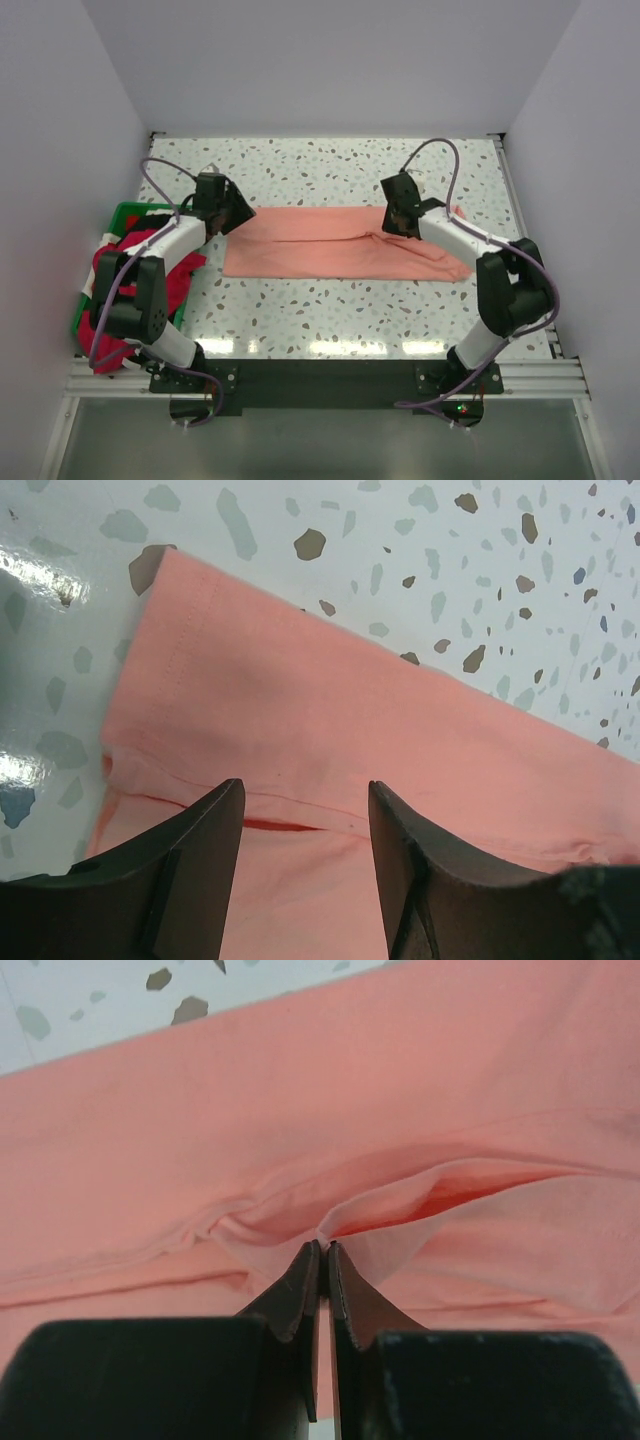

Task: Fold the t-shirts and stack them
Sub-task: Fold the tshirt

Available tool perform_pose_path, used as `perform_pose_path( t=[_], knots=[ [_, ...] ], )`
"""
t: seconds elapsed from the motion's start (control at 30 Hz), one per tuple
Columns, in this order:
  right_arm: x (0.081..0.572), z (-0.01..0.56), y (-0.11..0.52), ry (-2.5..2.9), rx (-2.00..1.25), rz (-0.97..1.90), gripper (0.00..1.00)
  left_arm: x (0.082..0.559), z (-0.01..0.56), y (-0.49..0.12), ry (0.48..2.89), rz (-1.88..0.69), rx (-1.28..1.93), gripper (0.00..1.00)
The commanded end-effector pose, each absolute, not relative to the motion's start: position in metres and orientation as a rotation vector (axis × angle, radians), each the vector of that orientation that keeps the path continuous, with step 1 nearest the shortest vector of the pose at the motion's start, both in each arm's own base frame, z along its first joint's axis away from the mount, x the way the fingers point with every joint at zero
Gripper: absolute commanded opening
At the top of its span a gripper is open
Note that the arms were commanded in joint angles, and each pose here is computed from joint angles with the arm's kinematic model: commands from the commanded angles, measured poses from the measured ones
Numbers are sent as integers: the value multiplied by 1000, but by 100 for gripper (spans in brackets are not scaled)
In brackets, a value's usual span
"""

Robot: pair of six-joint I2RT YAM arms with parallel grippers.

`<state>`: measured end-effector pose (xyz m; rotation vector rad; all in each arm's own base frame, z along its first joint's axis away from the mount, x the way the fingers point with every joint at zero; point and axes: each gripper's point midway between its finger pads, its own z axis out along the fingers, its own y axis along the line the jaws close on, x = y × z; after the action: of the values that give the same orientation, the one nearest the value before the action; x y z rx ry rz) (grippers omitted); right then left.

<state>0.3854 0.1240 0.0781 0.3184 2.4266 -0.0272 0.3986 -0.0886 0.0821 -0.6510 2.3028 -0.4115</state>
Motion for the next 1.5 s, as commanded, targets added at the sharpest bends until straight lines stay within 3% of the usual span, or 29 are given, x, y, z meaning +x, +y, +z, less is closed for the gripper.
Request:
perform_pose_path(
  t=[0.0, 0.2, 0.4, 0.57, 0.83, 1.07, 1.3, 1.47],
  knots=[
    [378, 91, 138, 2363, 401, 89, 1, 407, 105, -96, 2240, -471, -623, 57],
    [354, 91, 154, 2312, 411, 209, 2, 406, 105, -97, 2245, -479, -617, 57],
    [336, 80, 173, 2306, 359, 309, 18, 404, 104, -101, 2248, -506, -610, 57],
    [337, 113, 174, 2229, 291, 356, 39, 402, 107, -102, 2244, -515, -601, 57],
    [350, 159, 99, 2173, 373, -34, 50, 400, 123, -119, 2225, -572, -501, 57],
    [376, 134, 20, 2275, 584, -118, 50, 387, 143, -215, 2247, -642, -154, 57],
    [390, 94, -1, 2375, 687, -84, 51, 369, 142, -332, 2263, -665, 206, 56],
    [388, 81, -4, 2405, 697, -103, 51, 347, 108, -389, 2311, -646, 431, 61]
  ],
)
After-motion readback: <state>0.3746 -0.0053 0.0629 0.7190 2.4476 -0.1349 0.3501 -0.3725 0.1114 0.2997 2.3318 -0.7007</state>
